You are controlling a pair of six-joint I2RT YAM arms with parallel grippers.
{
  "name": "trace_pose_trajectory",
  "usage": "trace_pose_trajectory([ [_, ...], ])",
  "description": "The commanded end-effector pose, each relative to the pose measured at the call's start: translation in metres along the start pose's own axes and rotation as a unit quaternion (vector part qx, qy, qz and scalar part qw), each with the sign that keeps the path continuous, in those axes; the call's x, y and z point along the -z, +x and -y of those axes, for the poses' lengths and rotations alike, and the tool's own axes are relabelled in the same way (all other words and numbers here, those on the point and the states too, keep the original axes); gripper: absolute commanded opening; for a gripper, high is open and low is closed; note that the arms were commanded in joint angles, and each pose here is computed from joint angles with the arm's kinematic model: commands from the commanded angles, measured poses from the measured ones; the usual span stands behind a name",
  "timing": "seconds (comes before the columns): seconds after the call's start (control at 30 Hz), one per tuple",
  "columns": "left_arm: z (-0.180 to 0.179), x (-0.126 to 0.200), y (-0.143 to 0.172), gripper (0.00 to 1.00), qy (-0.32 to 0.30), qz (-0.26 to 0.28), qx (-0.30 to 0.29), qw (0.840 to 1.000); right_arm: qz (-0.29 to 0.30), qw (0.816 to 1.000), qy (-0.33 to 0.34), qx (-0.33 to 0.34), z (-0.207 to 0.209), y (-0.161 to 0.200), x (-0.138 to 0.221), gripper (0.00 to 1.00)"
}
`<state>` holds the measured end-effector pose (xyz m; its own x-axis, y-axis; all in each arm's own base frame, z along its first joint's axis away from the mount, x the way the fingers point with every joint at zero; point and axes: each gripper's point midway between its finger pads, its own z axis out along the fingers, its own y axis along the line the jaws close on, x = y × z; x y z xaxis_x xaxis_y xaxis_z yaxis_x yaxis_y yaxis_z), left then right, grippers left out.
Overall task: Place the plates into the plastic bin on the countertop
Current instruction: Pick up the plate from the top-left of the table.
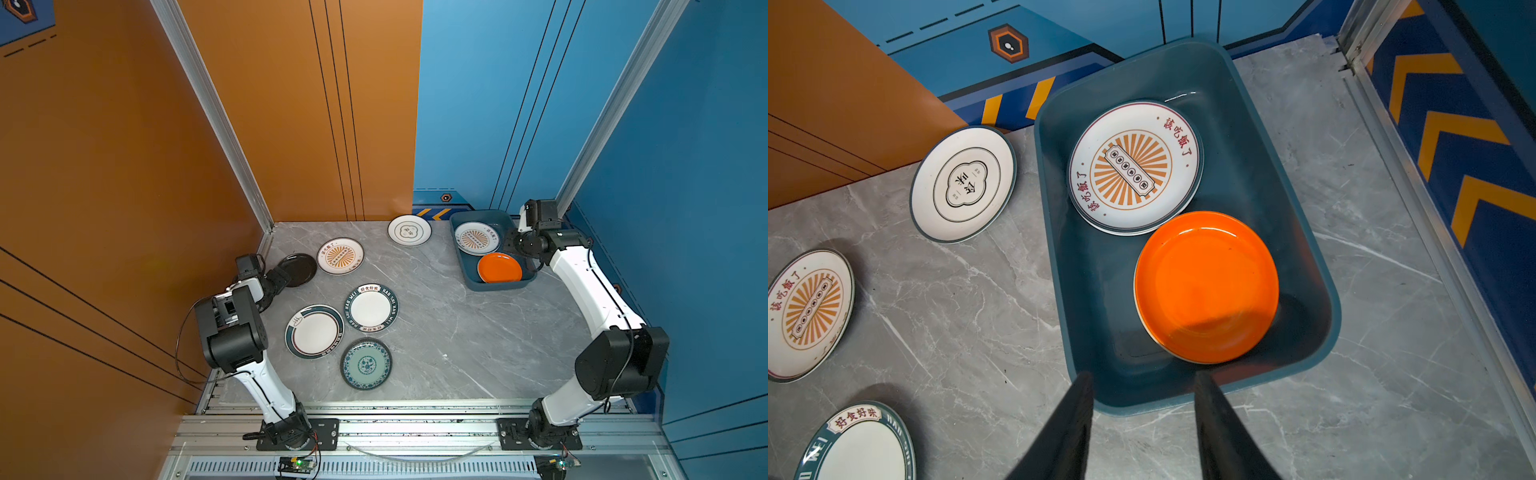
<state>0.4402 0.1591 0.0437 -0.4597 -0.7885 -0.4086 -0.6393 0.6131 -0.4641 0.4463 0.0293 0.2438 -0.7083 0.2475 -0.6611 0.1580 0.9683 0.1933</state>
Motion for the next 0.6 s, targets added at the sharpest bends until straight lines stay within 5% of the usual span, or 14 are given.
trace_pose_trajectory([
  [0.0, 0.001, -0.015, 0.008, 0.82, 0.002, -0.02, 0.008, 1.0, -0.002, 1.0, -0.01, 0.007, -0.005, 0.006, 0.004, 0.43],
  [0.37, 0.005, -0.046, 0.006, 0.63, 0.002, -0.031, 0.011, 0.999, -0.01, 1.0, -0.023, 0.007, -0.009, 0.012, -0.003, 0.43],
  [0.57, 0.011, -0.056, 0.015, 0.4, 0.015, -0.042, 0.009, 0.999, -0.015, 1.0, -0.022, 0.006, -0.009, 0.017, -0.007, 0.42],
])
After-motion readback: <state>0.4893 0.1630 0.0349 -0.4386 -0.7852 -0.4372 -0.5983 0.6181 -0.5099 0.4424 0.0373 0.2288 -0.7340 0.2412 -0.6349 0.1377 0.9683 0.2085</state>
